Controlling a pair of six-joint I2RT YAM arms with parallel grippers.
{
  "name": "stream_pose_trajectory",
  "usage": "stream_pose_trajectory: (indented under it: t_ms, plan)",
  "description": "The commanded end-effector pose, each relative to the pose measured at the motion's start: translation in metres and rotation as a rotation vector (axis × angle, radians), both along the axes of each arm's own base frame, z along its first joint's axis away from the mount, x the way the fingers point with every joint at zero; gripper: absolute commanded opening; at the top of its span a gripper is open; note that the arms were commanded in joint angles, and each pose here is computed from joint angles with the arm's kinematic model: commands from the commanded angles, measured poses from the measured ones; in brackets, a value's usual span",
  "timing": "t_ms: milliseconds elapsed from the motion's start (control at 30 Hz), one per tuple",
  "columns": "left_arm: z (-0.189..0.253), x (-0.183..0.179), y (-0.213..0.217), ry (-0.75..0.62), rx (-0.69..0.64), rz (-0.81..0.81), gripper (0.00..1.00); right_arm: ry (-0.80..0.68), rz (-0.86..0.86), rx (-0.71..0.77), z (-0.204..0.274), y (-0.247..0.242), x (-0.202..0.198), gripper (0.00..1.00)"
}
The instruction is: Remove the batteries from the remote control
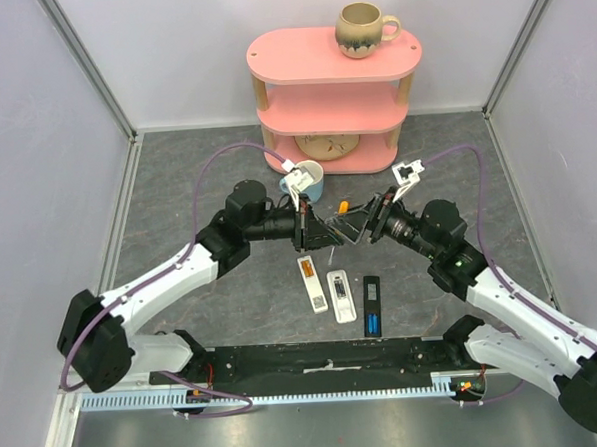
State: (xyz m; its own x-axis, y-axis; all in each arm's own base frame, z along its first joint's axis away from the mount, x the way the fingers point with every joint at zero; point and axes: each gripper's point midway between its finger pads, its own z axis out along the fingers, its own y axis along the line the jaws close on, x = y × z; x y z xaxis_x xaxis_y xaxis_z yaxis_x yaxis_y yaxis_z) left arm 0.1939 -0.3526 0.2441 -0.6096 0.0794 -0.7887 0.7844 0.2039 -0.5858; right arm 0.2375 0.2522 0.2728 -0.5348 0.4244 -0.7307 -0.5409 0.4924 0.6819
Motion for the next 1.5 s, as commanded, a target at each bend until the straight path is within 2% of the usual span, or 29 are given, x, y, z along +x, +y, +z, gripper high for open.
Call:
stream_pose_trajectory:
  t_ms: [0,100,233,400,700,767,900,1067,1167,1200,1267,1433,1467]
  plan:
    - [0.035,-0.013,0.009,-0.106,-0.073,-0.025,0.02,-0.166,0.239,0.077,0.033,0.024,-0.025,0.91]
    - [0.042,-0.019,0.013,-0.119,-0.089,-0.037,0.02,-0.159,0.336,0.127,0.035,0.033,-0.035,0.91]
    - [0.043,-0.023,0.015,-0.119,-0.095,-0.047,0.02,-0.189,0.388,0.209,0.049,0.033,-0.045,0.75]
    - [0.043,-0.028,0.014,-0.113,-0.104,-0.077,0.02,-0.214,0.432,0.22,0.058,0.032,-0.054,0.68]
    - [0.047,-0.032,0.014,-0.12,-0.118,-0.1,0.02,-0.182,0.375,0.15,0.047,0.02,-0.046,0.55]
    - [0.047,-0.034,0.015,-0.119,-0.119,-0.109,0.02,-0.172,0.365,0.149,0.045,0.018,-0.044,0.54]
    - [0.046,-0.035,0.015,-0.125,-0.12,-0.111,0.02,-0.158,0.364,0.15,0.044,0.018,-0.042,0.45]
    - [0.042,-0.035,0.017,-0.126,-0.108,-0.107,0.02,-0.143,0.355,0.159,0.043,0.015,-0.04,0.4]
    - [0.04,-0.035,0.017,-0.123,-0.103,-0.109,0.02,-0.136,0.365,0.17,0.043,0.015,-0.041,0.31]
    - [0.039,-0.035,0.016,-0.121,-0.102,-0.109,0.02,-0.14,0.367,0.177,0.045,0.014,-0.041,0.15]
    - [0.038,-0.035,0.017,-0.122,-0.101,-0.109,0.02,-0.144,0.372,0.185,0.044,0.014,-0.041,0.01]
    - [0.033,-0.033,0.018,-0.116,-0.084,-0.095,0.02,-0.142,0.373,0.192,0.041,0.014,-0.042,0.0]
    - [0.033,-0.032,0.018,-0.125,-0.081,-0.092,0.07,-0.14,0.366,0.187,0.04,0.013,-0.041,0.0]
